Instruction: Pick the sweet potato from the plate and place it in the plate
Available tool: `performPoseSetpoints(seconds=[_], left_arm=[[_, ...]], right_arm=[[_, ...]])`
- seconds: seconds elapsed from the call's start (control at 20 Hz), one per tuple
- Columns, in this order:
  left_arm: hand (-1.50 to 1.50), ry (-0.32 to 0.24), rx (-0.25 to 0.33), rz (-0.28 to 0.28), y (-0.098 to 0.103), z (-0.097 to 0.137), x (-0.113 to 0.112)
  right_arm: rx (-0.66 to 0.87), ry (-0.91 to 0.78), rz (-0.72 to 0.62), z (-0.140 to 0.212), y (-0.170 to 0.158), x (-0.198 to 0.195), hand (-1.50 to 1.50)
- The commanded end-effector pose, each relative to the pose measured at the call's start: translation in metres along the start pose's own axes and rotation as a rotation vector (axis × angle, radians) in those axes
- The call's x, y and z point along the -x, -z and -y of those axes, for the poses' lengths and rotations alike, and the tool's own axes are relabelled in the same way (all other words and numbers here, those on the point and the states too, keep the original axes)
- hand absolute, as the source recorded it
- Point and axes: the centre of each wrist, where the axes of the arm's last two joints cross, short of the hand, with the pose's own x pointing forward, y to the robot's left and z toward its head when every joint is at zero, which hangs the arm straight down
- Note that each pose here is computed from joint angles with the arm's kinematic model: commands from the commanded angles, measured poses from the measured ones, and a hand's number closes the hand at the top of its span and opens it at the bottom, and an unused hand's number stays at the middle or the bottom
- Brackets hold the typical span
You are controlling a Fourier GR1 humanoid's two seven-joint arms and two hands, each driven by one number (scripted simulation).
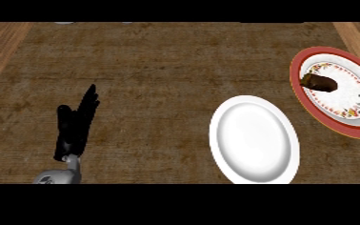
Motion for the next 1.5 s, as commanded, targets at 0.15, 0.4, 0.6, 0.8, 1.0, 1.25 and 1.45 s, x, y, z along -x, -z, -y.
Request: performPoseSetpoints(seconds=[0.15,0.4,0.6,0.8,1.0,1.25,1.45], left_arm=[[0.0,-0.014,0.009,-0.007,0.007,0.001,0.007],[0.0,0.004,0.014,-0.012,-0.001,0.008,-0.012],[0.0,-0.001,0.017,0.002,0.008,-0.006,-0.005],[0.0,0.006,0.019,-0.006,-0.007,0.017,0.002],[0.0,0.008,0.015,0.026,0.012,-0.007,-0.012],[0.0,-0.011,0.009,-0.007,0.005,0.007,-0.007],[0.0,-0.004,0.01,0.016,0.01,0.025,-0.011]], right_arm=[[-0.034,0.11,0.017,0.021,-0.027,0.019,-1.5],[-0.039,0.105,0.082,0.011,-0.027,0.025,-1.5],[-0.03,0.073,0.09,-0.013,-0.021,0.031,-1.5],[0.004,0.023,0.013,0.005,-0.04,0.042,-1.5],[0.043,-0.018,0.012,0.01,-0.032,0.031,-1.5],[0.025,-0.045,-0.004,0.004,-0.048,0.049,-1.5],[0.071,-0.054,-0.043,0.018,-0.029,0.023,-1.5]])
